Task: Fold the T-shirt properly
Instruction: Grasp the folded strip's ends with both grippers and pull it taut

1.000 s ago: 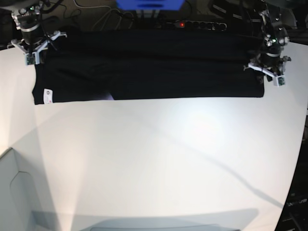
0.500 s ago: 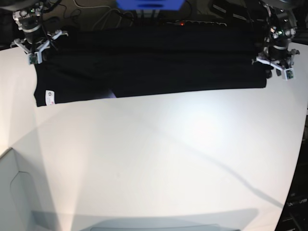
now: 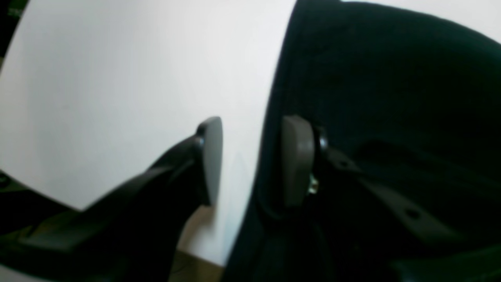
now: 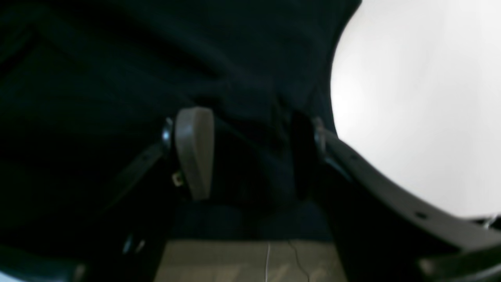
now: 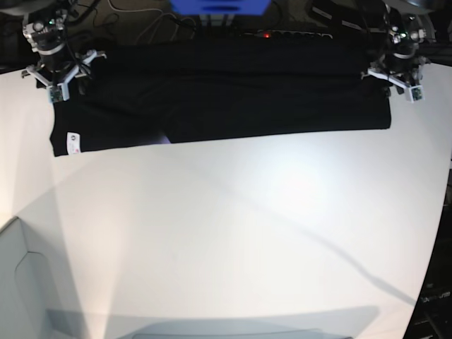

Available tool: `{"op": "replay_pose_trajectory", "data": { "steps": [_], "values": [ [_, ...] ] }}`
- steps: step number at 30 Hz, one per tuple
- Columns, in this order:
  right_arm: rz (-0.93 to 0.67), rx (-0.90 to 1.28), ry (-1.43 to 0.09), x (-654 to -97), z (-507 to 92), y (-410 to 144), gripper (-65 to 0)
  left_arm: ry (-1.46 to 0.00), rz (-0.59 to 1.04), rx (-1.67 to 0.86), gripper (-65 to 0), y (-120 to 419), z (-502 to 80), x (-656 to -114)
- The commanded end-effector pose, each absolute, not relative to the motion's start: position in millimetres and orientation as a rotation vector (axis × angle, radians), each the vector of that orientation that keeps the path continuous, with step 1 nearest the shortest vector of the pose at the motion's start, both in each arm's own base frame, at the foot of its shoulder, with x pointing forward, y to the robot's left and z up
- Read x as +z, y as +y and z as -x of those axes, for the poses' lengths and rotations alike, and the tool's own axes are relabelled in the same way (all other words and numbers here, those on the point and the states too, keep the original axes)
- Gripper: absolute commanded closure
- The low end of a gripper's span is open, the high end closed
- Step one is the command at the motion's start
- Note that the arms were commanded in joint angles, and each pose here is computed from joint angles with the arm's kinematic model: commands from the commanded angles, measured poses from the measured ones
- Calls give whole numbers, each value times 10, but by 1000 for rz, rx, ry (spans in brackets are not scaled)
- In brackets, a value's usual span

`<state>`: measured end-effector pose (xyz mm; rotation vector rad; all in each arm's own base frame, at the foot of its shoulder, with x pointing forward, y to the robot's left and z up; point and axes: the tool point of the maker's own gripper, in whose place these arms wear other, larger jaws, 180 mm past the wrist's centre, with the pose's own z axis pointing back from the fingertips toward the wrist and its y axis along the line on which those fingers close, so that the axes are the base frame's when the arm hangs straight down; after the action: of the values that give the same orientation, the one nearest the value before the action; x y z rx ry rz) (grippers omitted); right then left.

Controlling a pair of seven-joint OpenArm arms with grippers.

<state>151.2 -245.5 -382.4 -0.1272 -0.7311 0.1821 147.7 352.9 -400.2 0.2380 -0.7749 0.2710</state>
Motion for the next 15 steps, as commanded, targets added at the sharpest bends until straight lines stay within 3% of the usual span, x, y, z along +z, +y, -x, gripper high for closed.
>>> {"op": "replay_pose_trajectory", "data": {
  "steps": [1,7,15],
  "values": [
    [116,191,-788,-3726,-1626,-2422,-321,-791,-248,269,-247,3569,-1495,-3970],
    [66,163,-798,-3905,-1854,-2389,-321,-736,-170,272,-247,3333,-1581,-4321],
    [52,129,-733,-4271,-2110,-2793,-321,-745,-141,283,-247,3219,-1723,-4396]
  ]
}}
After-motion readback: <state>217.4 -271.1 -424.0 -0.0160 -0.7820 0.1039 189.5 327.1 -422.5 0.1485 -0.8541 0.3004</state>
